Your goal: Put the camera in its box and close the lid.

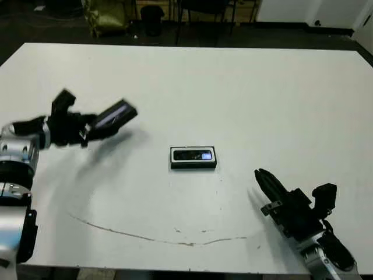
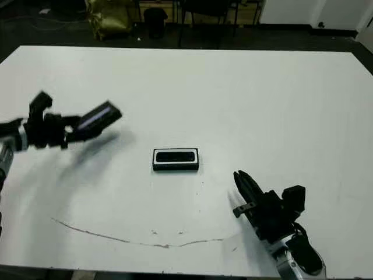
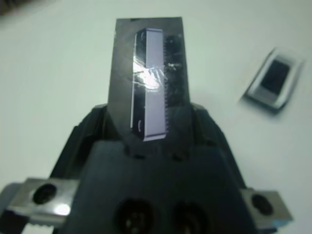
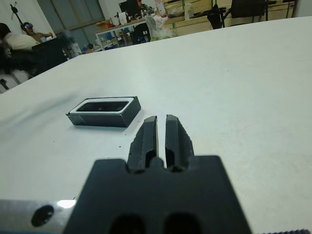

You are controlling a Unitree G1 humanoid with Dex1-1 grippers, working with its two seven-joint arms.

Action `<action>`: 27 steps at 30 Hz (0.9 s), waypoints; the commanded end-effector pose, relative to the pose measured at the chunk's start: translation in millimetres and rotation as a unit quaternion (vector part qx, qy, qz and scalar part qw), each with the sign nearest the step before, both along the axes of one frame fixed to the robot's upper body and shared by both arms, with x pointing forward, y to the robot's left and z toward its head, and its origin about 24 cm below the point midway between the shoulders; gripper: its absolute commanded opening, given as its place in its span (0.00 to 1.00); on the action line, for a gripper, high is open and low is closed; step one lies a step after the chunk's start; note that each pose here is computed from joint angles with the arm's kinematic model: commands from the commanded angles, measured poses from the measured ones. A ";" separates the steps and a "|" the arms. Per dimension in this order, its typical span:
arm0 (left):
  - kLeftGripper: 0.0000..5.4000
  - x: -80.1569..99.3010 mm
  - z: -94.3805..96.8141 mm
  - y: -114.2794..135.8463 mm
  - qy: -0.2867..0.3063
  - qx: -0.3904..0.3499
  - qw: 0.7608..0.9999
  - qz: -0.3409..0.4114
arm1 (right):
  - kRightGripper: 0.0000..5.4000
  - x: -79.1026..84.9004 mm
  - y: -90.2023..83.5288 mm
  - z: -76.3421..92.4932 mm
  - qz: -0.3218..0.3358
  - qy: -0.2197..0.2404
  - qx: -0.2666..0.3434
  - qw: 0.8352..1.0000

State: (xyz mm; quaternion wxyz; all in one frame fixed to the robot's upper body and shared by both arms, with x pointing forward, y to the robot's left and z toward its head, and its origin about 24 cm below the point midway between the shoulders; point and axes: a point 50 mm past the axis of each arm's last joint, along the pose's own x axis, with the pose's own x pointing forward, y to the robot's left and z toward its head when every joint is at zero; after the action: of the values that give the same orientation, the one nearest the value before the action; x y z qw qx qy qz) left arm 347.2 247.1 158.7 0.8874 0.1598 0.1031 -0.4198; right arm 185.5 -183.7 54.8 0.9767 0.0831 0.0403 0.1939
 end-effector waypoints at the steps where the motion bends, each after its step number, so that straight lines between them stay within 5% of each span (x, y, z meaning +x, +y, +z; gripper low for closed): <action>1: 0.48 -9.5 19.4 -14.8 -0.011 0.036 0.999 -0.035 | 0.00 -1.9 -1.5 -5.0 -0.004 0.018 -0.011 1.000; 10: 0.48 -22.1 45.2 -73.6 -0.027 0.107 0.983 -0.147 | 0.00 -1.9 1.1 -7.6 -0.003 0.022 -0.003 1.000; 27: 0.48 -19.4 1.0 -121.6 0.044 0.160 0.956 -0.244 | 0.00 -1.9 2.6 -12.1 -0.008 0.015 -0.001 1.000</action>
State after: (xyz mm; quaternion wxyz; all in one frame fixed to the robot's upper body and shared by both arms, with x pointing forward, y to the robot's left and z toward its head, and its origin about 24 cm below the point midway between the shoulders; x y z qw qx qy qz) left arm 326.9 124.1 166.8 0.7200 0.2978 0.1503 -0.6086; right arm 185.6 -178.7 46.2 0.9764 0.0884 0.0479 0.1909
